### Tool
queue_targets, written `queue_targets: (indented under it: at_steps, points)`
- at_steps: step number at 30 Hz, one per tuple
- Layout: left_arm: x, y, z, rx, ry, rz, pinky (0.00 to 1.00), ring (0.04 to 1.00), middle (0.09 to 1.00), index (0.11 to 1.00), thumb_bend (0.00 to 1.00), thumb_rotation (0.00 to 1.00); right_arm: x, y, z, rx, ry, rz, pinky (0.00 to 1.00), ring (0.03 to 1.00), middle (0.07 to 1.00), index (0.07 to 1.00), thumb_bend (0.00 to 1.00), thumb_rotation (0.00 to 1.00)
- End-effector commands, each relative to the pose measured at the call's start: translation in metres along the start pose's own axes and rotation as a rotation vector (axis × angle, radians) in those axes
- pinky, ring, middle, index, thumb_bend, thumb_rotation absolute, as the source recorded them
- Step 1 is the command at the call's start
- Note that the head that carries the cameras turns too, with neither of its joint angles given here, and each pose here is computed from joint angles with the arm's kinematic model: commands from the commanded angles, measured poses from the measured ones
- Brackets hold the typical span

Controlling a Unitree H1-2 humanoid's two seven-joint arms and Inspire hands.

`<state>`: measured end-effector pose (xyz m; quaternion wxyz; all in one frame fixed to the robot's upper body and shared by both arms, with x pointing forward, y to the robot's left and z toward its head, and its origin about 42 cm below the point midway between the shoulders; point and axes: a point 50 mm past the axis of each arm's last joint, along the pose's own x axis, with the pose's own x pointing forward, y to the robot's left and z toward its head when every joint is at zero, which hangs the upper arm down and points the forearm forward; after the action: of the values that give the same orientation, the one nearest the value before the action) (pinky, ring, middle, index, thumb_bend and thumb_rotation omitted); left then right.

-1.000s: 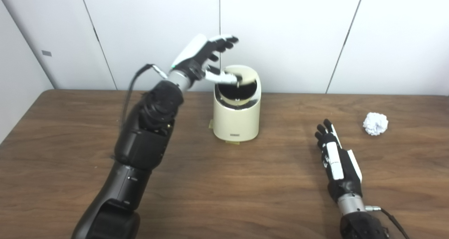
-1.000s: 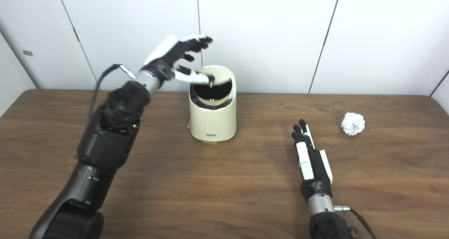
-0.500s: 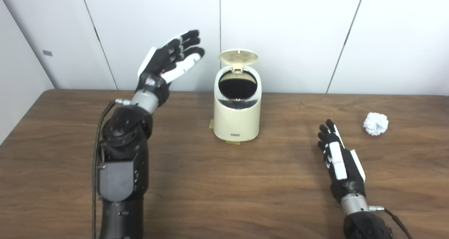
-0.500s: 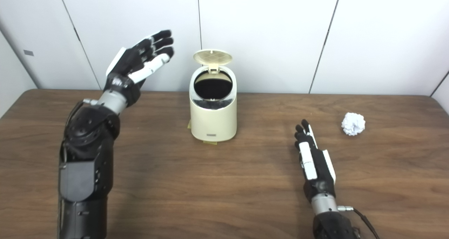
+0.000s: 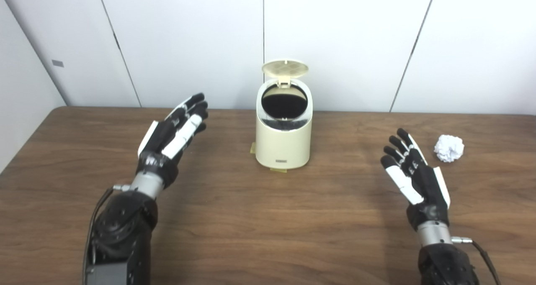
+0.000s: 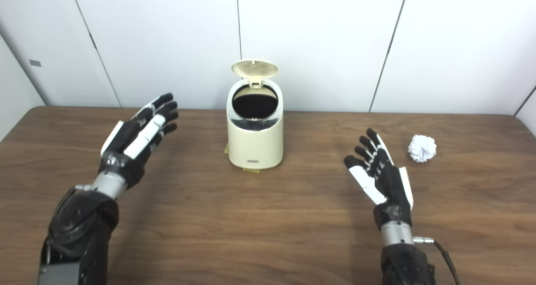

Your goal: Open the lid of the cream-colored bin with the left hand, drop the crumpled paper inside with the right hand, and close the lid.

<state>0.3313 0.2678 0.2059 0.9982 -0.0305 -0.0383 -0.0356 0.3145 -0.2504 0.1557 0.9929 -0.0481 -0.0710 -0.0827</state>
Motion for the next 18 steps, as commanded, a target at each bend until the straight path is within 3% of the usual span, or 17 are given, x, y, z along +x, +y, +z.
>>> queue_targets:
  at_steps: [1,4,9,15,18]
  points:
    - [-0.003,-0.008,0.014,-0.022,-0.119,0.016,0.98,0.983,0.992,0.999,0.67,0.62,0.018,-0.014,0.024,-0.028,-0.123,-0.027,0.84,0.886,0.902,0.885,0.79,0.18]
    - [-0.015,-0.015,0.0,-0.05,-0.137,0.067,0.98,0.996,1.0,1.0,0.68,0.65,0.028,-0.03,0.025,-0.065,-0.137,-0.034,0.83,0.886,0.9,0.891,0.84,0.15]
    - [-0.032,-0.023,-0.024,-0.056,-0.122,0.085,1.0,1.0,1.0,1.0,0.64,0.7,0.039,-0.05,0.035,-0.092,-0.156,-0.054,0.86,0.887,0.901,0.897,0.9,0.12]
    - [-0.043,-0.023,-0.043,-0.047,-0.088,0.104,1.0,1.0,1.0,1.0,0.61,0.74,0.055,-0.078,0.066,-0.354,-0.165,-0.056,0.84,0.895,0.895,0.885,0.89,0.11]
    - [-0.046,-0.022,-0.05,-0.038,-0.089,0.106,1.0,1.0,1.0,1.0,0.61,0.73,0.064,-0.091,0.075,-0.501,-0.12,-0.074,0.82,0.861,0.871,0.87,0.91,0.16]
